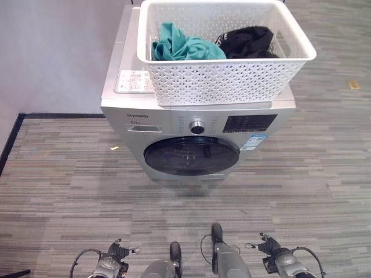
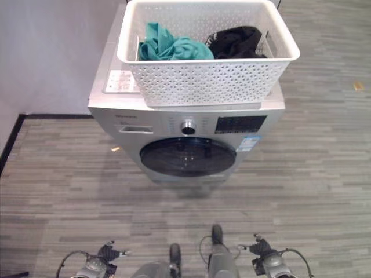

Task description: Grab the laundry basket,head to the washer,open it,put in the laundry and shut it.

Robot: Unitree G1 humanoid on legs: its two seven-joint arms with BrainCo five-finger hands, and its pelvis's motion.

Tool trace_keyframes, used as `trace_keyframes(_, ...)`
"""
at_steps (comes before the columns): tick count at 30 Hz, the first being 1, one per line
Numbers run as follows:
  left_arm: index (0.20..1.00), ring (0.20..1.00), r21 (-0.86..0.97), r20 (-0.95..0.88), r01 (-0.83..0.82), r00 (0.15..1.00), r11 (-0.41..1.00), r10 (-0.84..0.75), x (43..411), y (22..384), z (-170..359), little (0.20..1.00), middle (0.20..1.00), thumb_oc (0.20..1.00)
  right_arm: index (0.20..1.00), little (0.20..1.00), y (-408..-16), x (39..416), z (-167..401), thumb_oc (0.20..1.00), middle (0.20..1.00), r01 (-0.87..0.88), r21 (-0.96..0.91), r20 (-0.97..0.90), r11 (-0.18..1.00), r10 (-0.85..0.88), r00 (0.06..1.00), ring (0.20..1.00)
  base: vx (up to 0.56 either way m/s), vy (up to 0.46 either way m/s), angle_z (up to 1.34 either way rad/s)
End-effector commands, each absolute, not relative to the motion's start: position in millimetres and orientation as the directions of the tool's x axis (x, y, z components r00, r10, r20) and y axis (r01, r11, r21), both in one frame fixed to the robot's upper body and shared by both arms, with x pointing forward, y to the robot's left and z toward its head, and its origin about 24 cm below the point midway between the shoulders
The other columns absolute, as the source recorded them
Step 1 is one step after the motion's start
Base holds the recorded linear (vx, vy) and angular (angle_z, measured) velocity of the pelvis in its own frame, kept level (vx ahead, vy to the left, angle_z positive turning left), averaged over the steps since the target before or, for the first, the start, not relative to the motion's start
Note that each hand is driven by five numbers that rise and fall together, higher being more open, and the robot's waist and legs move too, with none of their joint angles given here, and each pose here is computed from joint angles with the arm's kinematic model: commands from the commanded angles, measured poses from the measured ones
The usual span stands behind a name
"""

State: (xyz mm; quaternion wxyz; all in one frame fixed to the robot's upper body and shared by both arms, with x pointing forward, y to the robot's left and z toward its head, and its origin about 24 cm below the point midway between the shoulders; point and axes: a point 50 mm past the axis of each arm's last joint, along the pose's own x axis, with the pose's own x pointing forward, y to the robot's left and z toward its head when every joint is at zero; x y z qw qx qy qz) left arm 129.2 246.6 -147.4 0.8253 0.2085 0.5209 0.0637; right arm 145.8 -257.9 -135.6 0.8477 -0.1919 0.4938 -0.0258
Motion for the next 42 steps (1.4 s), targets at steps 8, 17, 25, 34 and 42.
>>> trace_keyframes(8,1.0,1.0,0.427,-0.846,0.118,0.401,0.896,0.351,106,250,-154,1.0,1.0,1.0,1.0,1.0,-280,141,-123,1.0,1.0,-0.116,-0.449,-0.753,0.886,-0.305,0.583,1.0,0.07,-0.129,0.14)
trace_keyframes(17,1.0,1.0,0.391,-0.86,0.157,0.414,0.907,0.299,99,238,-158,1.0,1.0,1.0,1.0,1.0,-294,171,-79,1.0,1.0,-0.169,-0.542,-0.588,0.823,-0.227,0.777,1.0,0.05,-0.048,0.09)
trace_keyframes(25,1.0,1.0,0.392,-0.867,0.189,0.402,0.9,0.293,93,239,-159,1.0,1.0,1.0,1.0,1.0,-287,224,-27,1.0,1.0,-0.112,-0.557,-0.368,0.823,-0.124,0.921,1.0,0.0,0.017,0.07)
trace_keyframes(34,1.0,1.0,0.376,-0.887,0.207,0.362,0.903,0.286,81,232,-164,1.0,1.0,1.0,1.0,1.0,-265,257,-14,1.0,1.0,0.026,-0.383,-0.264,0.923,-0.136,0.955,1.0,-0.01,0.017,0.09)
trace_keyframes(42,1.0,1.0,0.397,-0.879,0.285,0.393,0.873,0.271,86,228,-163,1.0,1.0,1.0,1.0,1.0,-258,268,-11,1.0,1.0,0.079,-0.318,-0.236,0.945,-0.16,0.959,1.0,-0.01,0.009,0.12)
